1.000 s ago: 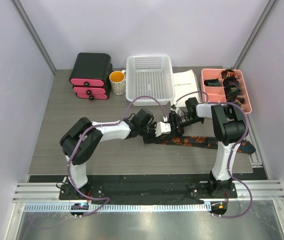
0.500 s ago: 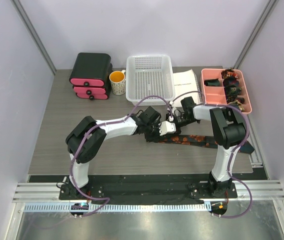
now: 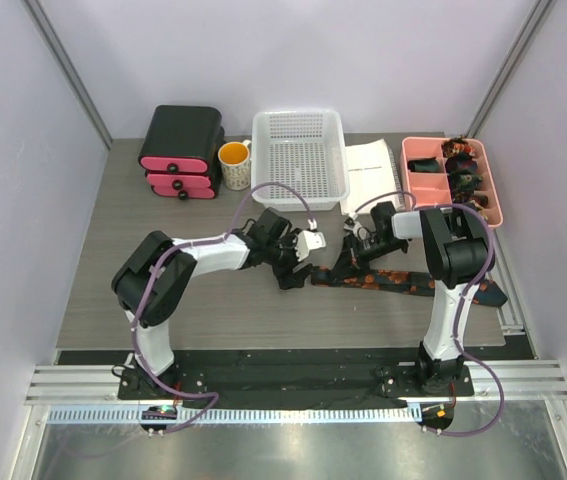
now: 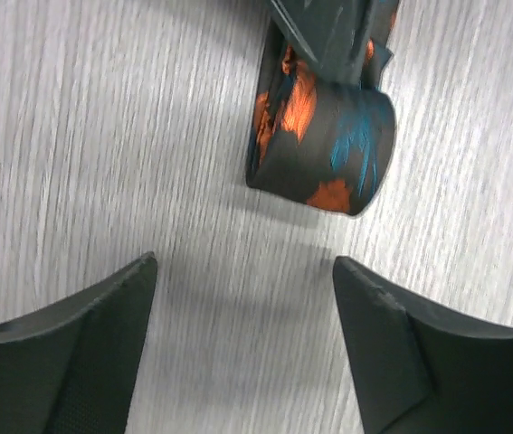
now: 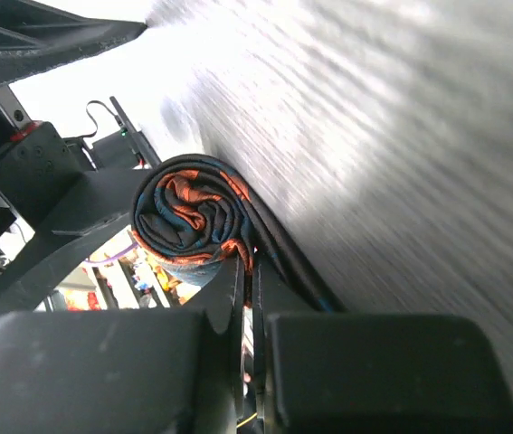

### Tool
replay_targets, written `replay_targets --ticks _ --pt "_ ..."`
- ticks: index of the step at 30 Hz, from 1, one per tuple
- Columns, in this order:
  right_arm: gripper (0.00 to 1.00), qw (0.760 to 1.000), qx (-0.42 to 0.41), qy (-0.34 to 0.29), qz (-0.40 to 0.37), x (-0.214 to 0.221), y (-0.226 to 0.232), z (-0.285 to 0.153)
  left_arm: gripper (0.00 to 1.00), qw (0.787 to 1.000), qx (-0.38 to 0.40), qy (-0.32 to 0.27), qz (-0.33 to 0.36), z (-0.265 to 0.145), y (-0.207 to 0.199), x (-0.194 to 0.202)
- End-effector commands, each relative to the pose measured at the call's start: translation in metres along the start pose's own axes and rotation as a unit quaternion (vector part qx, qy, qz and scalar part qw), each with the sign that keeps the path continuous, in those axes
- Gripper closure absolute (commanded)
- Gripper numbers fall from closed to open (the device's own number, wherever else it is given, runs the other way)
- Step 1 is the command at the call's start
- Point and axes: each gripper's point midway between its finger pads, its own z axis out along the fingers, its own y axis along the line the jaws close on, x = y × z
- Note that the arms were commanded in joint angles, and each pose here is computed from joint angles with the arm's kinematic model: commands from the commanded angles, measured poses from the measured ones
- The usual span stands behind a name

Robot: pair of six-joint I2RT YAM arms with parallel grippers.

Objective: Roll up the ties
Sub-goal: Roll the tie at the center of the board.

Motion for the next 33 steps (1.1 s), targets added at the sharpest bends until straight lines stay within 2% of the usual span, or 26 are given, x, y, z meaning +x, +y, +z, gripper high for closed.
replay_targets --ticks 1,2,5,10,13,14,16,17,18,19,21,25,27,33 --pt "0.99 0.996 0.089 0.021 0.009 0.005 -0.045 0.01 0.2 0.994 0.03 -0.106 -0.012 0.001 -0.014 -0.028" --pt "0.99 0.995 0.095 0.024 0.012 0.005 -0.049 0.011 0.19 0.99 0.04 -0.133 -0.005 0.003 -0.016 -0.037" --pt "0.99 0.995 0.097 0.024 0.012 0.002 -0.05 0.011 0.18 0.986 0.057 -0.153 -0.014 0.014 -0.019 -0.041" --pt "0.99 0.995 0.09 0.034 0.019 0.005 -0.051 0.015 0.21 0.984 0.062 -0.168 0.014 0.028 -0.025 -0.042" --pt "0.99 0.997 0.073 0.031 0.009 0.002 -0.042 0.016 0.37 0.988 0.051 -0.145 0.02 0.038 -0.026 -0.034" --pt "0.99 0.997 0.07 0.026 0.005 0.0 -0.039 0.016 0.51 0.989 0.048 -0.136 0.033 0.038 -0.025 -0.035" --pt "0.96 0.998 0.059 0.016 -0.007 -0.004 -0.027 0.012 0.64 0.995 0.041 -0.082 0.035 0.039 -0.027 -0.021" --pt "0.91 0.998 0.056 0.012 -0.012 -0.006 -0.023 0.009 0.72 0.996 0.034 -0.065 0.059 0.038 -0.024 -0.017" --pt "0.8 0.998 0.055 0.005 -0.019 -0.008 -0.018 0.005 0.74 0.997 0.028 -0.043 0.062 0.037 -0.023 -0.012" --pt "0.74 0.998 0.049 -0.006 -0.035 -0.011 -0.007 -0.002 0.79 0.998 0.03 0.0 0.049 0.032 -0.024 0.003" --pt "0.6 0.998 0.045 -0.019 -0.047 -0.015 0.002 -0.014 0.81 0.997 0.031 0.033 0.064 0.024 -0.025 0.013" --pt "0.52 0.997 0.026 -0.034 -0.067 -0.016 0.027 -0.027 0.82 0.993 0.03 0.098 0.065 0.012 -0.023 0.031" --pt "0.5 0.996 0.018 -0.04 -0.073 -0.017 0.035 -0.025 0.8 0.99 0.038 0.126 0.055 0.009 -0.026 0.042" --pt "0.51 0.998 -0.01 -0.032 -0.061 -0.017 0.044 0.0 0.77 0.987 0.02 0.155 0.02 0.011 -0.017 0.036"
